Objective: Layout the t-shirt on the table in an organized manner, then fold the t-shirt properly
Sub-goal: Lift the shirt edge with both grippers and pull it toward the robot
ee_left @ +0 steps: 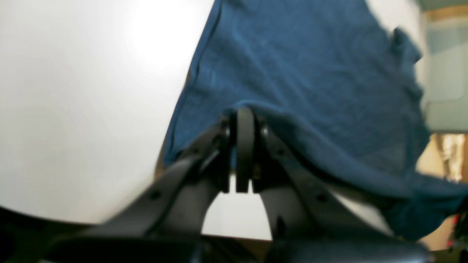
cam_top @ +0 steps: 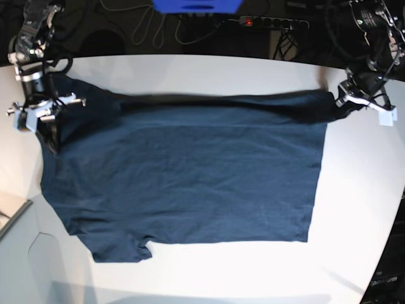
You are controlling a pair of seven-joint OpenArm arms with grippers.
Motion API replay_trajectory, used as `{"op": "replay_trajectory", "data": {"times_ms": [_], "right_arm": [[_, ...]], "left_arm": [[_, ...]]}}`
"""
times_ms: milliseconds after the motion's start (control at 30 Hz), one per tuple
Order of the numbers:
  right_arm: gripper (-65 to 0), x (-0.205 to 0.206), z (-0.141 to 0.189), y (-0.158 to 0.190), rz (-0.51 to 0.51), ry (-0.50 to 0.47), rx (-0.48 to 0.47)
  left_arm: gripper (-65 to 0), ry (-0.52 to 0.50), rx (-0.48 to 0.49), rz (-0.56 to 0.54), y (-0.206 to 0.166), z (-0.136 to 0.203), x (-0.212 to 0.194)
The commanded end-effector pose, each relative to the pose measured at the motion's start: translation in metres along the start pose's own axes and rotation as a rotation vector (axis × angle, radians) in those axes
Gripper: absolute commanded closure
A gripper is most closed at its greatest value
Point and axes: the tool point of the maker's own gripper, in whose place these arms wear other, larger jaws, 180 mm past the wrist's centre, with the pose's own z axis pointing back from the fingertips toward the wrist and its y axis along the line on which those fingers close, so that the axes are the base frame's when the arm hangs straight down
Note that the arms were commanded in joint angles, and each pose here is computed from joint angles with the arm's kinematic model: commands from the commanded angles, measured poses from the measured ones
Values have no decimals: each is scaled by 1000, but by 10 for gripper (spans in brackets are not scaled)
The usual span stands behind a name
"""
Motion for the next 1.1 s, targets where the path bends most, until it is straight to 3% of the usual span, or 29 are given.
{"op": "replay_trajectory", "data": {"times_ms": [0,300,533,667,833,1067], "right_arm": [[0,17,-7,-6,18,-57,13],[0,25,-20,-18,52,-70,21],[0,38,-15,-18,71,-99,17],[0,42,11,-27,116,-87,-11],[0,41,48,-27,80,-76,-12],[0,34,93,-35,115,-1,-40]], "left_arm": [[0,-45,-19,-42,-8,1,19],[0,-48,19,-103,3,7,36],[0,-75,-8,-129,-12,8,46],[0,-80,-10,-164,-19,18,44],[0,-74,-11,-187,-28,31,31],[0,-56,4,-231,-32,47,21]]}}
